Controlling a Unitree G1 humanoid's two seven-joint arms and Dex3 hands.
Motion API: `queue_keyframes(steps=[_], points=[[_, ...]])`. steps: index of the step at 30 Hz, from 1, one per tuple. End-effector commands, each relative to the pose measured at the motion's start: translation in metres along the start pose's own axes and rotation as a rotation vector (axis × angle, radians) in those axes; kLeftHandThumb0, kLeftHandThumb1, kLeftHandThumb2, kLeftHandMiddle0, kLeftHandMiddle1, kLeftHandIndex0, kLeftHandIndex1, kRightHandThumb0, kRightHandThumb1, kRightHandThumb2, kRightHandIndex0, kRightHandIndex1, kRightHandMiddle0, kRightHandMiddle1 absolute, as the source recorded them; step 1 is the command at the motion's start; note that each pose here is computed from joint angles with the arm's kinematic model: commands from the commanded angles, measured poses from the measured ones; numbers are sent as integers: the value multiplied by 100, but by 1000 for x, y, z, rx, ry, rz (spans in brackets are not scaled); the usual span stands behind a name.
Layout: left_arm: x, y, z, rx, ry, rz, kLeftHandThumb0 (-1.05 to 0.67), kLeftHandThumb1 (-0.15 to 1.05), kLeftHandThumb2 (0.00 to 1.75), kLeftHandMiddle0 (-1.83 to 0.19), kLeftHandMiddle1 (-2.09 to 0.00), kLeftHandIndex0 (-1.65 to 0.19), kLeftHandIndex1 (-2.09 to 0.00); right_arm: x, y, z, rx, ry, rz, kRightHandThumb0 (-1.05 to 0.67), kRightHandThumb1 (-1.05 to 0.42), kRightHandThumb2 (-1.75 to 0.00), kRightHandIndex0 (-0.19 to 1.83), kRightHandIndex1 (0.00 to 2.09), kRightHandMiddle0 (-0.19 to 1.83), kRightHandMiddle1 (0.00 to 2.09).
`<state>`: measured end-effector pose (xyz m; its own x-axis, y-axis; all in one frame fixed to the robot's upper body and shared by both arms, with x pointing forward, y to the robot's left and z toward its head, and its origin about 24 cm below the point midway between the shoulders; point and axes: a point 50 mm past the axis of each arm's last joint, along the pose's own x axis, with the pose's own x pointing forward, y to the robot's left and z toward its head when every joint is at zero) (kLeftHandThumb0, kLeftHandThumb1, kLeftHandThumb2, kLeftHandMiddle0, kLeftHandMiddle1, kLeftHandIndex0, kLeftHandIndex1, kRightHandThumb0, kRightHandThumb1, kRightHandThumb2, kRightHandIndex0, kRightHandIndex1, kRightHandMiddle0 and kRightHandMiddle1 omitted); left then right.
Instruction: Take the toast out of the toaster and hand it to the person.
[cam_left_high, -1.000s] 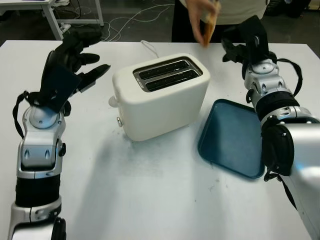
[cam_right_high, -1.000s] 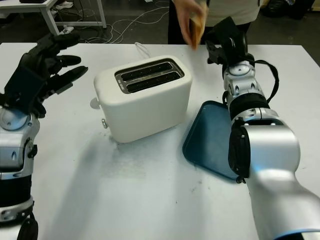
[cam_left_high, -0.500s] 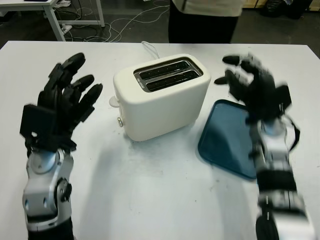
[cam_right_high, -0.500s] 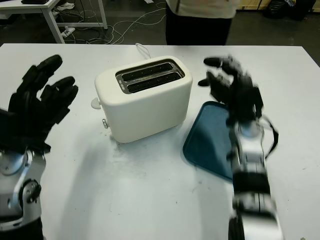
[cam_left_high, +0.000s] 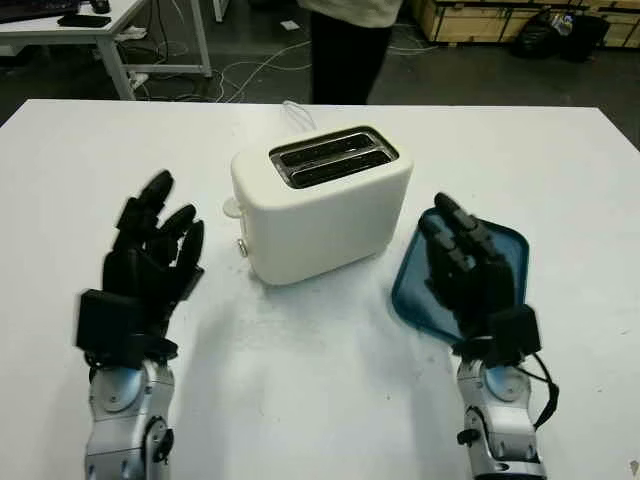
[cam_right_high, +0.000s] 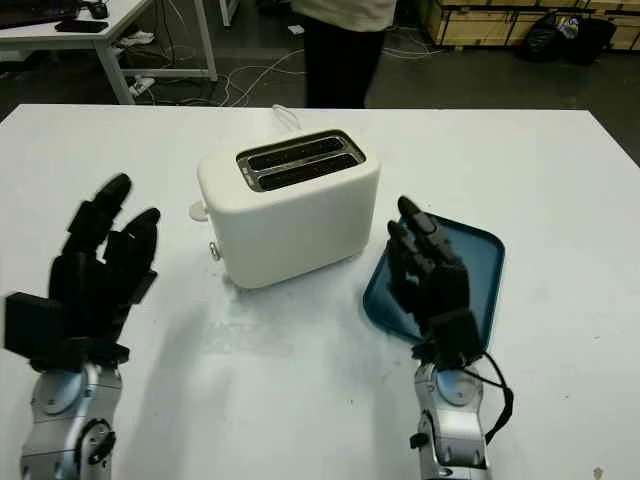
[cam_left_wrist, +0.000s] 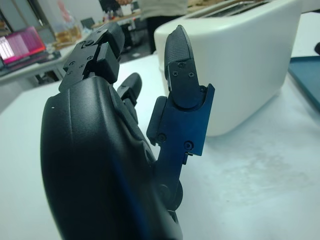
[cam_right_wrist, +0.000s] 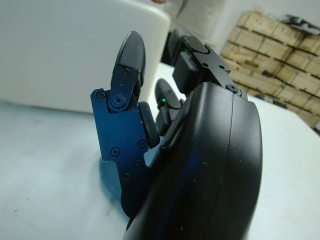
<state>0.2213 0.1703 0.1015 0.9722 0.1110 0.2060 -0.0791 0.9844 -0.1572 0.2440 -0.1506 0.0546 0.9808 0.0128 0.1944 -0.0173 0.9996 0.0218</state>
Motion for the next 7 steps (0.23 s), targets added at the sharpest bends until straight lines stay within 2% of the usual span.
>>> queue_keyframes(steps=[1,7], points=[[-1,-1,-3,-8,6,2,-52,92,45,-2,-62,-18,-27,2,2,3,-12,-32,7,-63,-92,-59,31,7,34,0],[2,1,-7,-58,6,8,-52,92,47,-1,-58,-19,-22,1,3,3,-29,-33,-10,-64,-92,-62,28,5,29,0]])
